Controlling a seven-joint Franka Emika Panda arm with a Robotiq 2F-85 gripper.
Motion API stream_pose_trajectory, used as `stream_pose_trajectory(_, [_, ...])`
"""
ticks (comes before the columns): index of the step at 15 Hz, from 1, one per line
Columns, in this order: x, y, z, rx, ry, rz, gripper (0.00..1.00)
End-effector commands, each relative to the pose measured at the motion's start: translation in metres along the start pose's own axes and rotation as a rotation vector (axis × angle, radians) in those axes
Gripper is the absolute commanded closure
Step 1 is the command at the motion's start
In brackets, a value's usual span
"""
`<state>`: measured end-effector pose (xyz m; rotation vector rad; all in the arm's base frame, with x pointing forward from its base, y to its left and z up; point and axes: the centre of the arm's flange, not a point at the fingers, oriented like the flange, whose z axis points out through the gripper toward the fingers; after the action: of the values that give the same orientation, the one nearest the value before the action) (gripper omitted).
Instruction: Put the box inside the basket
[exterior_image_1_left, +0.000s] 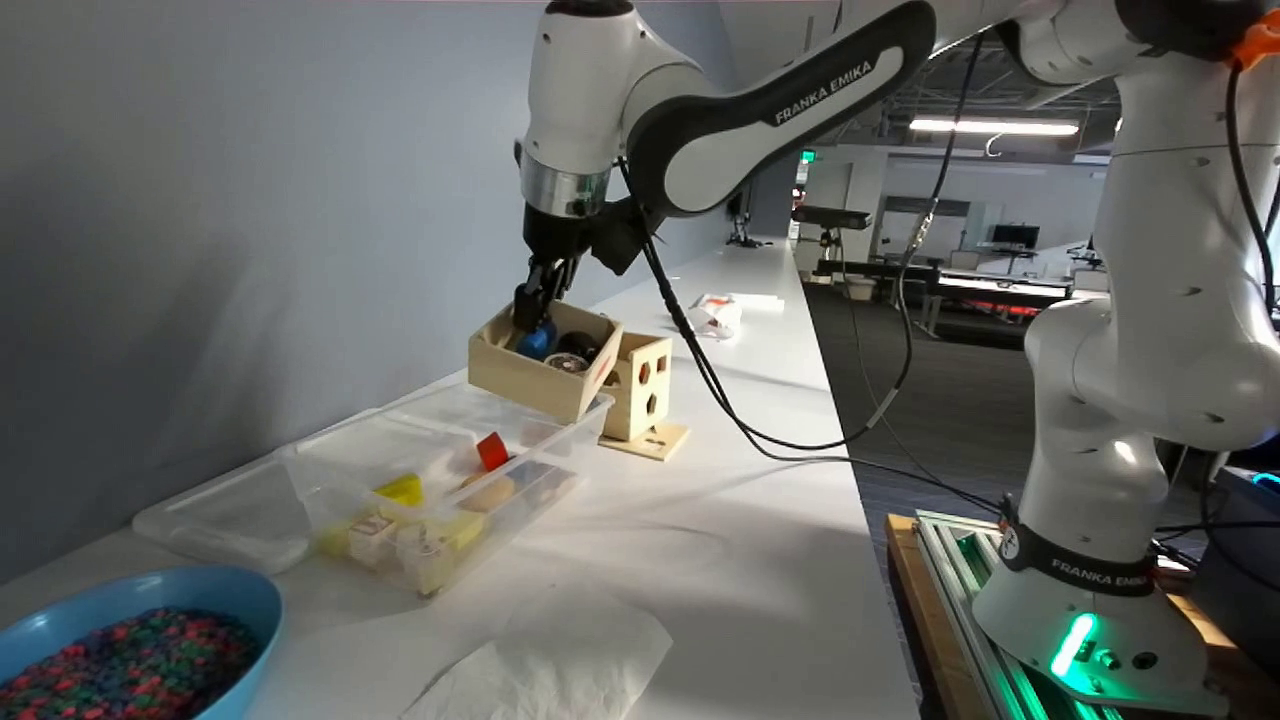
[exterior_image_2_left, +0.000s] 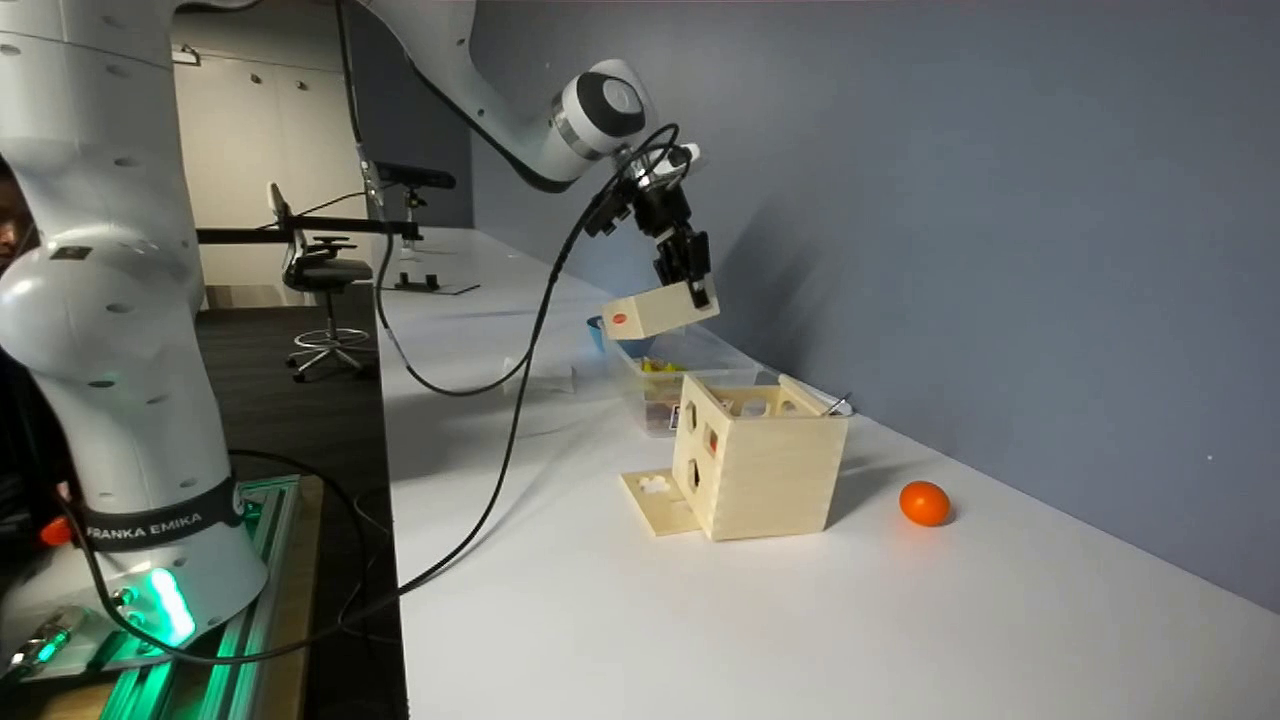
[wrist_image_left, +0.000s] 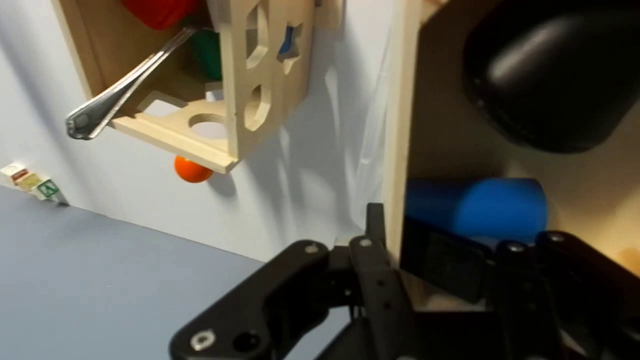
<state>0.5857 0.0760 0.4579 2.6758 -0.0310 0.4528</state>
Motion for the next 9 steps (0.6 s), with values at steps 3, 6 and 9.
stream_pose_trajectory(3, [0.041,-0.016,-0.012,0.157,-0.064,0.018,0.98])
stream_pose_trajectory(6, [0.059,-0.021,-0.003,0.204,-0.108,0.069,0.98])
stream_pose_trajectory(9, [0.068,-0.033,0.009,0.233,-0.145,0.11,0.98])
